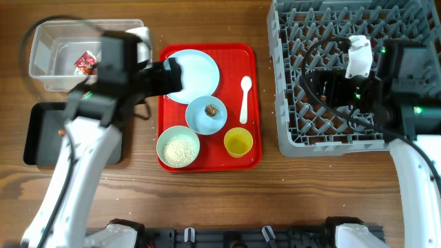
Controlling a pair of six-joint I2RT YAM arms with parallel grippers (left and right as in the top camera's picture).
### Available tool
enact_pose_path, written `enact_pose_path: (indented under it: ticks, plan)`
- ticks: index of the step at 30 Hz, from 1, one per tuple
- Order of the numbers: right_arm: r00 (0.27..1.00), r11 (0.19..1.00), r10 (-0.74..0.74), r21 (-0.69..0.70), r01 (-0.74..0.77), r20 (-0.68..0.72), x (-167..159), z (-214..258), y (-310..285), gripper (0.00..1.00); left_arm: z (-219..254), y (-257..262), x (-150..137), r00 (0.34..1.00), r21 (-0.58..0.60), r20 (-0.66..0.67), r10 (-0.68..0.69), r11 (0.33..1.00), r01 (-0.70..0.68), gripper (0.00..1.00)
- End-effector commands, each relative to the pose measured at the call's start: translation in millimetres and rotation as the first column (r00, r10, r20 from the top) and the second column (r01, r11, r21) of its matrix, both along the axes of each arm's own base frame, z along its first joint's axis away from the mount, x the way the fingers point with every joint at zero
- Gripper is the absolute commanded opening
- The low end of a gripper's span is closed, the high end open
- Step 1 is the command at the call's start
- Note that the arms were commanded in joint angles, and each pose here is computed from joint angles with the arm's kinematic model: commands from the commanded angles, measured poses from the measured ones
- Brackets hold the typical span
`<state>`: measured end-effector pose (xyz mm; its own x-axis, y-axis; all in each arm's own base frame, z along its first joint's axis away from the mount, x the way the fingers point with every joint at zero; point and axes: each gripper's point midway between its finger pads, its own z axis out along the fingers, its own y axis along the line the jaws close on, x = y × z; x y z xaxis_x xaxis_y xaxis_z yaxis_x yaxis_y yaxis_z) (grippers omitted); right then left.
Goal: Sort waste into correct bins and load items into the dishwasher rack
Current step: 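Reach the left gripper to the blue bowl and grasp its rim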
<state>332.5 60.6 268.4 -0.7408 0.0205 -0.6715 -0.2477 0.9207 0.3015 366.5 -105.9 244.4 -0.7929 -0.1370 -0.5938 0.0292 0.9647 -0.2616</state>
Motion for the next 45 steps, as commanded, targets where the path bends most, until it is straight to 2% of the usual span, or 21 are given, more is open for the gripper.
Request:
enact_pose_path:
  ticks: [1, 8, 15, 16, 18, 21, 23, 25, 26, 29, 32, 34, 35, 40, 42, 45]
  plan:
    - [1.0, 1.0, 0.009, 0.013, -0.01, 0.03, -5, 13, 2, 1.0, -53, -23, 11, 0.988, 0.102, -0.132, -0.078, 0.991, 0.092, 0.99]
    - [1.0, 1.0, 0.009, 0.014, -0.009, -0.003, -6, 5, 2, 1.0, -114, -46, 12, 0.946, 0.148, -0.274, -0.176, 0.964, 0.222, 0.99]
    - [0.997, 1.0, 0.01, 0.018, -0.008, -0.083, 0, -17, 2, 1.0, -146, -46, 5, 0.907, 0.171, -0.37, -0.201, 0.945, 0.279, 0.96]
    - [0.996, 1.0, 0.01, 0.018, -0.008, -0.089, 1, -19, 2, 1.0, -147, -50, 2, 0.895, 0.16, -0.377, -0.238, 0.935, 0.316, 0.95]
    - [0.995, 1.0, 0.01, 0.018, -0.008, -0.099, 2, -22, 2, 1.0, -149, -67, -11, 0.839, 0.125, -0.388, -0.382, 0.88, 0.458, 0.91]
    - [0.994, 1.0, 0.01, 0.017, -0.008, -0.107, 4, -25, 2, 1.0, -151, -90, -31, 0.764, 0.138, -0.406, -0.502, 0.792, 0.594, 0.87]
    - [0.994, 1.0, 0.007, 0.014, -0.006, -0.107, 4, -25, 1, 1.0, -152, -101, -42, 0.727, 0.155, -0.417, -0.546, 0.745, 0.649, 0.83]
    - [0.994, 1.0, 0.007, 0.014, -0.006, -0.107, 4, -25, 1, 1.0, -153, -111, -44, 0.72, 0.177, -0.408, -0.561, 0.725, 0.665, 0.81]
    - [0.994, 1.0, 0.007, 0.014, -0.006, -0.107, 4, -25, 1, 1.0, -153, -118, -41, 0.731, 0.176, -0.388, -0.561, 0.734, 0.656, 0.81]
    - [0.994, 1.0, 0.007, 0.014, -0.006, -0.107, 4, -25, 1, 1.0, -151, -134, -23, 0.81, 0.142, -0.319, -0.492, 0.82, 0.554, 0.77]
    - [0.994, 1.0, 0.007, 0.015, -0.005, -0.107, 4, -25, 1, 1.0, -155, -148, -15, 0.859, 0.091, -0.295, -0.418, 0.883, 0.461, 0.68]
    - [0.994, 1.0, 0.007, 0.016, -0.005, -0.108, 4, -25, 1, 1.0, -160, -154, -15, 0.882, 0.067, -0.302, -0.363, 0.914, 0.399, 0.57]
    - [0.994, 1.0, 0.006, 0.016, -0.005, -0.108, 4, -25, 1, 1.0, -165, -153, -14, 0.894, 0.076, -0.315, -0.319, 0.93, 0.359, 0.56]
    - [0.994, 1.0, 0.006, 0.016, -0.004, -0.109, 4, -25, 1, 1.0, -198, -152, -22, 0.881, 0.112, -0.393, -0.262, 0.938, 0.329, 0.5]
    - [0.994, 1.0, 0.005, 0.017, -0.003, -0.11, 4, -25, 1, 1.0, -211, -152, -25, 0.873, 0.122, -0.422, -0.245, 0.939, 0.323, 0.45]
    - [0.994, 1.0, 0.005, 0.017, -0.003, -0.111, 4, -25, 1, 1.0, -220, -139, -18, 0.899, 0.186, -0.418, -0.134, 0.956, 0.229, 0.32]
